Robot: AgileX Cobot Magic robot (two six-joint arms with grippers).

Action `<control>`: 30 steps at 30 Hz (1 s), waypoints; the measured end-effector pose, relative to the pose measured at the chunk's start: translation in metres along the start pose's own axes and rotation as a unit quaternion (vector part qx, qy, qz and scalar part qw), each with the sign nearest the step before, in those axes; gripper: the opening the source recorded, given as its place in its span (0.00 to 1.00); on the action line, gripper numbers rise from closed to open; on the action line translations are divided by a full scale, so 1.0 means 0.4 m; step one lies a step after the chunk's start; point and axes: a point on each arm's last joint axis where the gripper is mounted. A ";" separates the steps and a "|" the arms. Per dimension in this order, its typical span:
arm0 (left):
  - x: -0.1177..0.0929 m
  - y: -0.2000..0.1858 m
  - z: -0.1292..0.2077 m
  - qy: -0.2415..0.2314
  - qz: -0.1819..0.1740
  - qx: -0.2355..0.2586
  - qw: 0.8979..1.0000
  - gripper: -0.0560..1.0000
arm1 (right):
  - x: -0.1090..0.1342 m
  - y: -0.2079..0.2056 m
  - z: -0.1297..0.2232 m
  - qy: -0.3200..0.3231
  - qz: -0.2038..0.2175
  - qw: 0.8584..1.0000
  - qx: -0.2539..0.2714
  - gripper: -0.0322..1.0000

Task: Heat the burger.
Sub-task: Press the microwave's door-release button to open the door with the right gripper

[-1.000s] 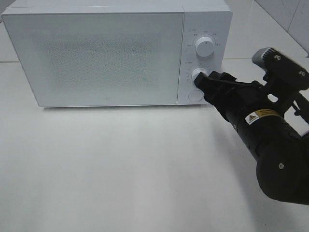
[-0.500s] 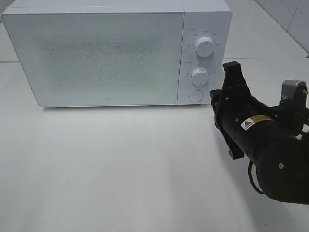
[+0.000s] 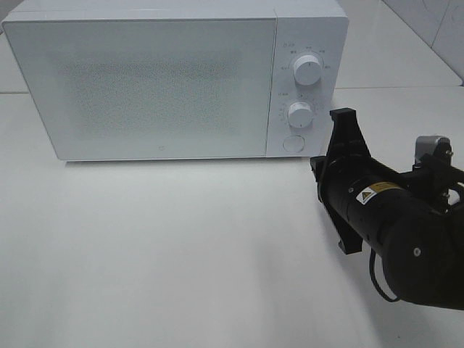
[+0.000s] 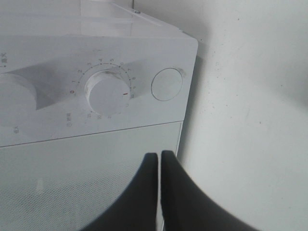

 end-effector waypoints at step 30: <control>0.000 0.000 0.000 0.000 0.000 0.000 1.000 0.98 | -0.003 0.204 -0.010 0.040 0.017 0.999 -0.004 0.03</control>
Point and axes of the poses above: a point on each arm's last joint axis where the gripper is mounted, y pointing out along that axis toward the gripper, x along the wrist's bending axis when the last joint is at zero, z = x × y, and after that the axes turned 13 degrees about -y, right-handed
